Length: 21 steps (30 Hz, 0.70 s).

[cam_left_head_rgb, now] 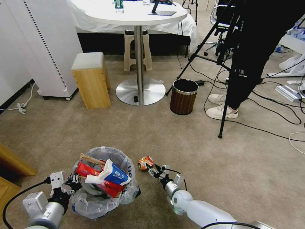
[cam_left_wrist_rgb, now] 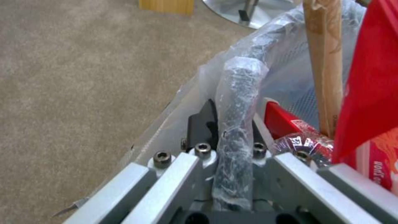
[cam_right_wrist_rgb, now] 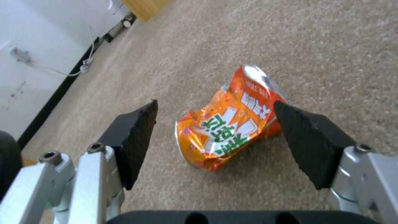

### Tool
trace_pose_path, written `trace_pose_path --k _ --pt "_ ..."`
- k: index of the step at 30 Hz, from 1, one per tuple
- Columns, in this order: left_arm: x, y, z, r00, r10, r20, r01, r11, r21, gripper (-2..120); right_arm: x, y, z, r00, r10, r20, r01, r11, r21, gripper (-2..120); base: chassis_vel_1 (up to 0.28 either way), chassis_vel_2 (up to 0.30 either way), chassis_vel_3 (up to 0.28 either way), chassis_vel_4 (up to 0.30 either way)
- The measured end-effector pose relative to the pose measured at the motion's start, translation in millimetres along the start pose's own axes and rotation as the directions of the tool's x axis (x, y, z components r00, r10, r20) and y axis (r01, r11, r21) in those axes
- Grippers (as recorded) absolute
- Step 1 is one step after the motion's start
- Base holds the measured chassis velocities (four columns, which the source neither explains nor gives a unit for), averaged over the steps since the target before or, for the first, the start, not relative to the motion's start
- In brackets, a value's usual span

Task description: Pick up the trash bin and place the garbage on the floor into it.

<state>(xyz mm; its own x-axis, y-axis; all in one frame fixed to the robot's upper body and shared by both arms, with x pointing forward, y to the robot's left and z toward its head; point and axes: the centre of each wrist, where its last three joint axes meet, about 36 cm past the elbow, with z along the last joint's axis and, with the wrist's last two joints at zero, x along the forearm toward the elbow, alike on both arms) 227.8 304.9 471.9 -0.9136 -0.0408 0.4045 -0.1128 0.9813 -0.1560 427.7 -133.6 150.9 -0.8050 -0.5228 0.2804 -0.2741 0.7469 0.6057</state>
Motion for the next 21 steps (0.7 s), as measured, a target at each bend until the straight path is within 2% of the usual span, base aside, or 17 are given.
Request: trace_pose_path --k 21 --pt "5 -6.2 -3.6 1.0 0.023 0.007 -0.023 1.0 0.013 1 -17 -21 -9 1.0 0.016 0.011 -0.016 0.999 0.033 72 0.0 0.0 0.0 0.0"
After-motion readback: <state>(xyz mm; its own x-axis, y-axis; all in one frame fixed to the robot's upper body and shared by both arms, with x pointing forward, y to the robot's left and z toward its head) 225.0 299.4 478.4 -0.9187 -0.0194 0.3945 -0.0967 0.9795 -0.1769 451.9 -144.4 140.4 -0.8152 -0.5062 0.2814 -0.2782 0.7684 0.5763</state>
